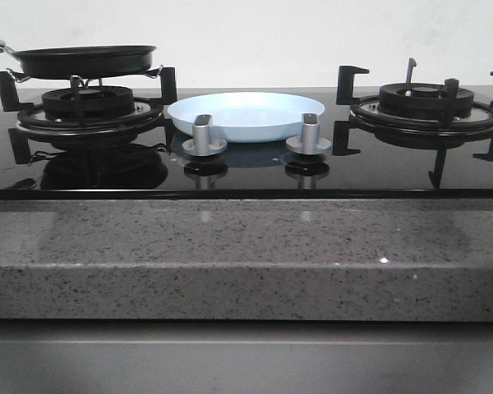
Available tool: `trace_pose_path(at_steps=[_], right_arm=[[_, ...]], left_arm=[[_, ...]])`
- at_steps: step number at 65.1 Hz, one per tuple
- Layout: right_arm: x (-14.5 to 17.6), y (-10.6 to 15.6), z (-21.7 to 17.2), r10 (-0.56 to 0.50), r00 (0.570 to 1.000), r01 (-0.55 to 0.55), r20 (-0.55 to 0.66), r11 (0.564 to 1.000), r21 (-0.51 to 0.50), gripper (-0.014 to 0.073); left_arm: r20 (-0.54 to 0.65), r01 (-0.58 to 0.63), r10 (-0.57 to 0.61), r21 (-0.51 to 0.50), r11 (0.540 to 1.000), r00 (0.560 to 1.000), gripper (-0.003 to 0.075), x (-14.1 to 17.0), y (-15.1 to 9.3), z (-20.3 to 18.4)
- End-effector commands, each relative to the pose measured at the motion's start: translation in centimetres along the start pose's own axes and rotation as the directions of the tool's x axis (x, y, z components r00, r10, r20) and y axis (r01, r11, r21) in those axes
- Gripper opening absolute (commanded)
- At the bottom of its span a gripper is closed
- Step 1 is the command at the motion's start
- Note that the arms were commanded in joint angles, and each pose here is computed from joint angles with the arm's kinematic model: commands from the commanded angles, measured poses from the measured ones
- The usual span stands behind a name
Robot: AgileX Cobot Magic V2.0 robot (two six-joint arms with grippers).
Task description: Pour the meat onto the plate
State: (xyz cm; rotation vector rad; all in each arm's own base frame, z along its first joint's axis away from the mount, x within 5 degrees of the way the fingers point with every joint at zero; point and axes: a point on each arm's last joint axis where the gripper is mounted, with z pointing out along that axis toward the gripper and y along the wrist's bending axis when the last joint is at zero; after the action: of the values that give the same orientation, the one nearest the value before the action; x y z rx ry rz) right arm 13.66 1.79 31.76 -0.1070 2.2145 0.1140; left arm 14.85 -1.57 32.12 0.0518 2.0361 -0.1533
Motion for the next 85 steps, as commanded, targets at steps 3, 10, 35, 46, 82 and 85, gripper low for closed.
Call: trace_pose_path(at_steps=[3,10,35,46,82,85], right_arm=[[-3.1,1.0,-0.3,-0.042,0.999,0.043,0.026,0.998,-0.051,0.0440],[-5.2,2.3,0.6,-0.099,0.995,0.096,-0.023,0.990,-0.108,0.0440],[-12.6,5.9,7.7,-0.158,0.970,0.122,-0.184,0.974,-0.191,0.0410],[-15.1,7.1,11.4,-0.135,0.961,0.080,-0.239,0.970,-0.228,0.0410],[-18.8,9.4,22.5,-0.126,0.937,0.036,-0.326,0.963,-0.269,0.0410],[-18.8,9.5,23.3,-0.132,0.934,0.042,-0.331,0.964,-0.263,0.0410]], left_arm=[[0.051,-0.046,0.045,0.007,0.999,0.998,0.0471,-1.2,-0.2,-0.4],[0.035,-0.061,0.059,0.060,0.996,0.998,0.0471,-1.0,-1.0,-0.4],[0.041,-0.186,0.182,0.234,0.954,0.982,0.0471,-0.5,-4.0,-0.8],[0.041,-0.190,0.186,0.237,0.953,0.982,0.0471,-0.5,-4.0,-0.8],[0.041,-0.190,0.186,0.237,0.953,0.982,0.0471,-0.5,-4.0,-0.8],[0.041,-0.190,0.186,0.237,0.953,0.982,0.0471,-0.5,-4.0,-0.8]])
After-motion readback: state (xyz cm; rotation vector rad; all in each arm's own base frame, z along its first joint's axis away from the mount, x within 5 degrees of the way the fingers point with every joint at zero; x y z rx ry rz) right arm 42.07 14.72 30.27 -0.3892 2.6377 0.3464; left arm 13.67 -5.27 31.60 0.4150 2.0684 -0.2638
